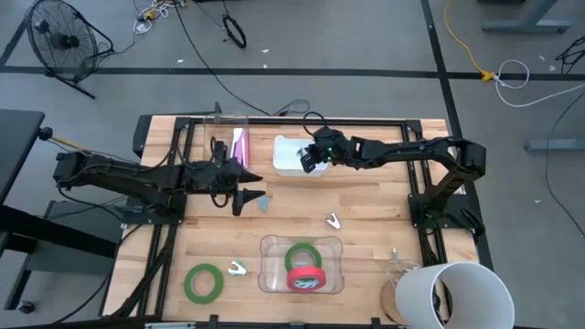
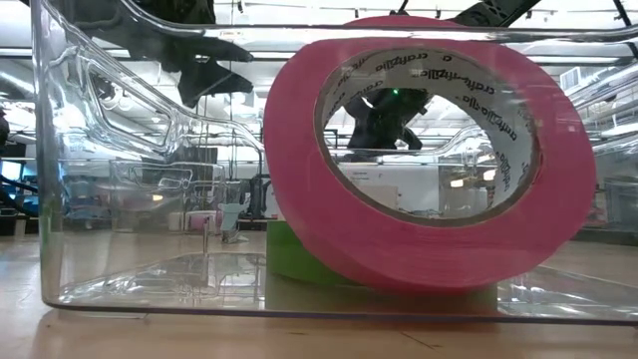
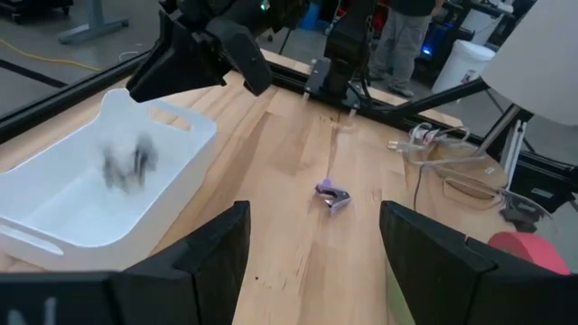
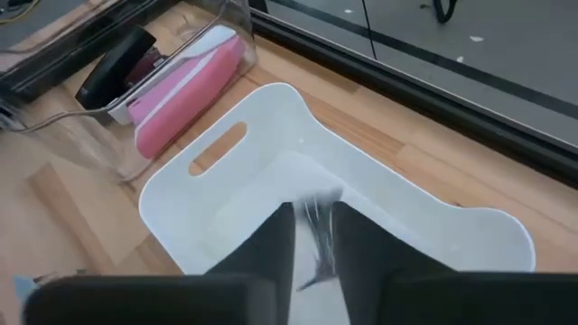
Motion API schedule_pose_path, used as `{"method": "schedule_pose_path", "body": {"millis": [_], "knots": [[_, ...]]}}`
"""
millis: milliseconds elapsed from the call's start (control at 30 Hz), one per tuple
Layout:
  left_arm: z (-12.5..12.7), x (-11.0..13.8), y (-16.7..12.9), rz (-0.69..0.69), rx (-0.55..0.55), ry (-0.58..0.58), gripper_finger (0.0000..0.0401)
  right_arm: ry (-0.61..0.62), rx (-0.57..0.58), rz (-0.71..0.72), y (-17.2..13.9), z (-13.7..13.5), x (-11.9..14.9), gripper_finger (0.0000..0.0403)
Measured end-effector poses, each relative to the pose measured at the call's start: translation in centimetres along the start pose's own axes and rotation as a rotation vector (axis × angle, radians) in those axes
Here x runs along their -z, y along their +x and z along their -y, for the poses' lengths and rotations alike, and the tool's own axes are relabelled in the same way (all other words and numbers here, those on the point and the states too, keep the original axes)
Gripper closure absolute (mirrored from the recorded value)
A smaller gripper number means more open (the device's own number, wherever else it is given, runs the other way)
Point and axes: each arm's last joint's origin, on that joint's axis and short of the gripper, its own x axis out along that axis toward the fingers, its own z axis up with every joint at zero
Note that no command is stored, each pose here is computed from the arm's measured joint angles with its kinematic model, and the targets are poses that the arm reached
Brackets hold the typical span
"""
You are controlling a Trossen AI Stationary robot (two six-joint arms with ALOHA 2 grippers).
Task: Pick and place Stapler, Stapler remover, tape
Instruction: Put the black staple remover into the white bin, then put the blue staple remover into the white bin
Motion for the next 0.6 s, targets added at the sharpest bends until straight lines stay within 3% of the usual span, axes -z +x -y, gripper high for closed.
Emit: {"method": "schedule_pose_path", "body": {"millis": [167, 267, 400, 600], "knots": [[0.0, 0.0, 0.0, -0.001, 0.0, -0.001, 0.0151, -0.019, -0.011, -0.004, 0.0, -0.1, 0.0, 0.0286], [-0.1, 0.3, 0.0, -0.031, -0.015, 0.005, 0.0151, -0.017, -0.083, -0.025, -0.1, -0.3, 0.0, 0.0272], [-0.7, 1.2, 0.0, -0.094, -0.136, -0.062, 0.0151, -0.042, -0.218, -0.035, -1.0, -1.1, -0.4, 0.0265], [-1.6, 3.0, 0.7, -0.175, -0.341, -0.227, 0.0151, -0.101, -0.299, 0.056, -3.2, -2.6, -1.3, 0.0264]]}}
